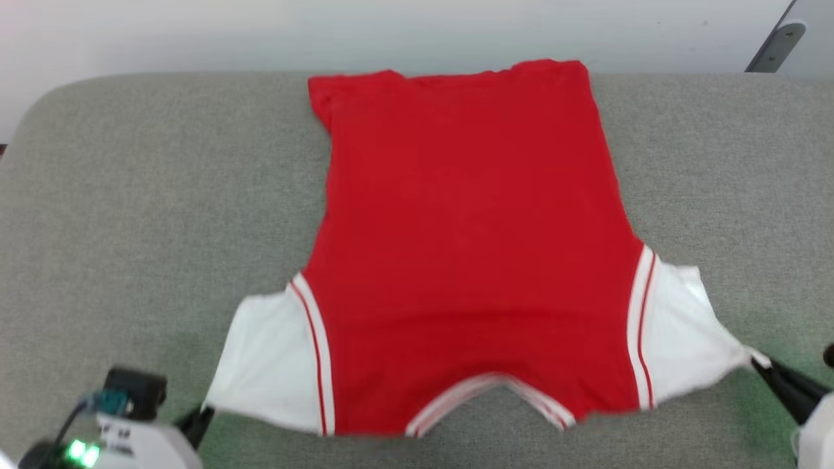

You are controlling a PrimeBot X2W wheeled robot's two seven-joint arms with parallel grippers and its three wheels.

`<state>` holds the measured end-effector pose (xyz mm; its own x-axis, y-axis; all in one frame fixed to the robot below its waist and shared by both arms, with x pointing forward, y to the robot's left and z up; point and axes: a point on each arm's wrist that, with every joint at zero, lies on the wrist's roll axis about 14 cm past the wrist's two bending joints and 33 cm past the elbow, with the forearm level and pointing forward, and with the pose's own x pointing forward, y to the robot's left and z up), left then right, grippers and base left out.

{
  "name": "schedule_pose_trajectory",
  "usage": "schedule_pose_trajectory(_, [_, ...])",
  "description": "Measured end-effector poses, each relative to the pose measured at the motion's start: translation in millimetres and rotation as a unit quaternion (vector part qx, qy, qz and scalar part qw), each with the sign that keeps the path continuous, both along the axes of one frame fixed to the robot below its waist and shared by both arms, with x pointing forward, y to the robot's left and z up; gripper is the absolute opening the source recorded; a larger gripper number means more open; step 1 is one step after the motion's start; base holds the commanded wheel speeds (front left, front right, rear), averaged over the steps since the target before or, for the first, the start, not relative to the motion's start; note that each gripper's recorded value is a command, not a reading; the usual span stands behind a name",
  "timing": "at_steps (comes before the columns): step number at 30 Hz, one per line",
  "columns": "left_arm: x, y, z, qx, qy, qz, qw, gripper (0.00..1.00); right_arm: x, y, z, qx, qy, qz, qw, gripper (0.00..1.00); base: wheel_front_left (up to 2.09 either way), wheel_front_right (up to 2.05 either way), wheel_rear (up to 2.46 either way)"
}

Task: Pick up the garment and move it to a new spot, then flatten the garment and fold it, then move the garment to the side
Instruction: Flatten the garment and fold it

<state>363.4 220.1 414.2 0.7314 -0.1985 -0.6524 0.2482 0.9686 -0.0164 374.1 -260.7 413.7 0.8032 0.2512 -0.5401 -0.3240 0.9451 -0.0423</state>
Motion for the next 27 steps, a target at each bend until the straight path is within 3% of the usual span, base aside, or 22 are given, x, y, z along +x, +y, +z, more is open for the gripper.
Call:
schedule_pose_trajectory(8, [-34.6,2.7,-10.3,-0.013,0.041,0.042,0.998,0.00,-41.6,0.5,-28.8,0.022,0.088,-0.022,0.996,0.00,0.00,0.00,0.00])
schedule_pose_trajectory(15, [-36.2,0.3,-12.8,-0.020,0.040,0.054,0.998,0.00,-49.3,8.6,-36.8,0.035,0.133,-0.032,0.990,0.00,0.00,0.00,0.00])
schedule_pose_trajectory(17, [-35.5,-1.1,-13.9,-0.022,0.039,0.056,0.997,0.00,-47.1,8.6,-38.5,0.031,0.144,-0.037,0.988,0.50,0.00,0.00,0.00])
schedule_pose_trajectory(18, [-35.1,-1.4,-14.7,-0.021,0.039,0.056,0.997,0.00,-45.3,8.8,-38.6,0.031,0.147,-0.039,0.988,1.00,0.00,0.00,0.00])
schedule_pose_trajectory(27, [-19.7,-13.5,-14.7,-0.037,0.019,0.054,0.998,0.00,-19.0,28.3,-28.8,0.048,0.195,-0.034,0.979,1.00,0.00,0.00,0.00])
